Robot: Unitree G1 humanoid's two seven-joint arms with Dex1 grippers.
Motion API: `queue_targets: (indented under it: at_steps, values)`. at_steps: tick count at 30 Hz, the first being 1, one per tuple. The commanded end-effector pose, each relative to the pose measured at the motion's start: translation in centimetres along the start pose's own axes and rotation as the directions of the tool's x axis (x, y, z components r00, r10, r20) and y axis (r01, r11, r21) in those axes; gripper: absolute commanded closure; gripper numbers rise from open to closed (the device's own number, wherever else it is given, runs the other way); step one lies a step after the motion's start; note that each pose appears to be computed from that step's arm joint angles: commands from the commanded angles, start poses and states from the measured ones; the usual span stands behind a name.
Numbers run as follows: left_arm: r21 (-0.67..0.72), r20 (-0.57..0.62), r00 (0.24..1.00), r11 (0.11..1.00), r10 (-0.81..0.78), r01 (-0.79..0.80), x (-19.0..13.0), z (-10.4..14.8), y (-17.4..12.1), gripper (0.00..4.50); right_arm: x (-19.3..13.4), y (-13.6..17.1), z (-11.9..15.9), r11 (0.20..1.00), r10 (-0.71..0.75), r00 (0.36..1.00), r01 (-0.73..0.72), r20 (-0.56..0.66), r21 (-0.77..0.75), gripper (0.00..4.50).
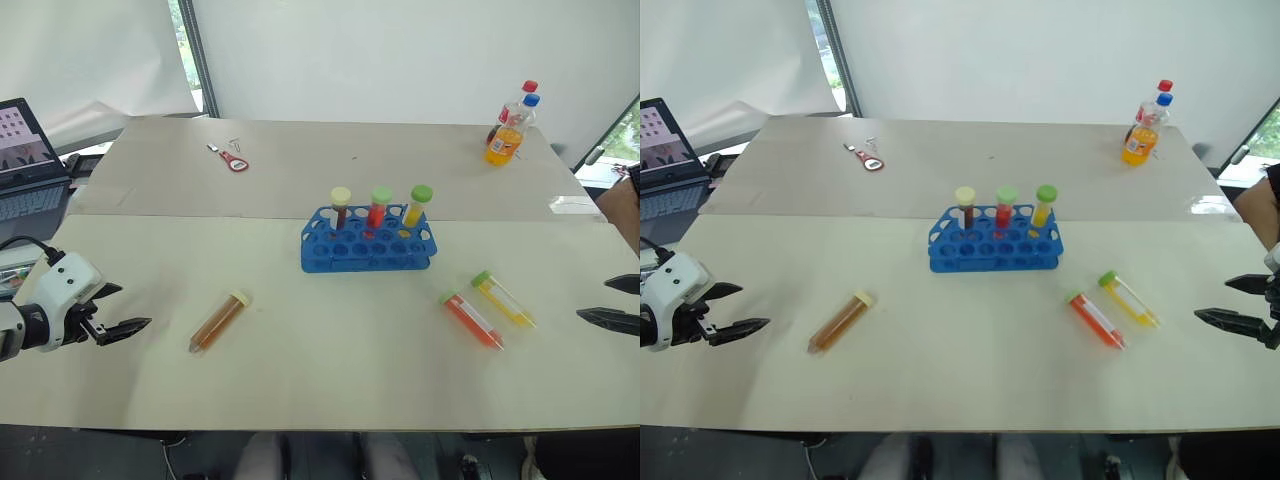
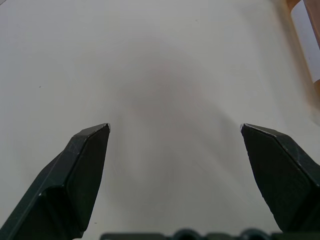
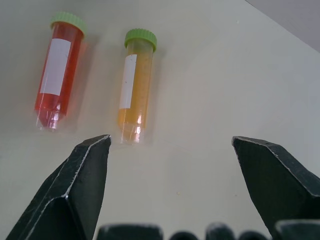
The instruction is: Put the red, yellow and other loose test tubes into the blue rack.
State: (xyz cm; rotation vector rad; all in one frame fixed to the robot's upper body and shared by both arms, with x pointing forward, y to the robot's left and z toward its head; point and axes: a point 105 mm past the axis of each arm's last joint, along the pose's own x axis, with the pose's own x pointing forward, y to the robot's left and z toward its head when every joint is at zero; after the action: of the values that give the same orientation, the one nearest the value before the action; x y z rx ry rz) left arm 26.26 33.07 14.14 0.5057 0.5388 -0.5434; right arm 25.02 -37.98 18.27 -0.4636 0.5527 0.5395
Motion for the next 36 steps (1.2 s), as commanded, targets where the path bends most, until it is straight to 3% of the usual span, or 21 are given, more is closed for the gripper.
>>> queue_targets:
  at_steps: [1, 9, 12, 17, 24, 36]
  values:
    - [0.003, 0.054, 0.998, 0.999, 0.035, -0.035, -0.6, 1.1, 0.7, 0.01, -0.4, -0.4, 1.0, 0.999, -0.032, 0.999, 0.034, 0.041, -0.038, 0.19]
    - [-0.005, 0.107, 0.989, 0.994, 0.105, -0.105, -1.3, 0.9, 2.0, 0.01, 0.3, -0.5, 2.0, 0.997, -0.057, 0.994, 0.061, 0.094, -0.04, 0.19]
    - [0.052, 0.146, 0.988, 0.996, 0.058, -0.066, -0.7, 2.9, 1.3, 0.01, 0.4, -1.1, 3.0, 0.996, -0.079, 0.99, 0.084, 0.118, -0.036, 0.19]
    - [0.172, 0.29, 0.93, 0.968, -0.224, 0.18, 1.0, 9.4, -4.5, 0.01, 1.2, -0.7, 5.3, 0.996, -0.044, 0.992, 0.052, 0.118, -0.069, 0.19]
    - [0.419, 0.364, 0.738, 0.807, -0.568, 0.416, 2.4, 15.5, -12.9, 0.01, 4.8, 1.5, 5.7, 0.997, 0.038, 0.996, -0.043, -0.085, -0.059, 0.19]
    - [0.607, 0.346, 0.568, 0.64, -0.747, 0.472, 3.3, 18.6, -17.8, 0.01, 10.5, 1.3, 5.0, 0.997, 0.074, 0.958, -0.069, -0.279, 0.028, 0.19]
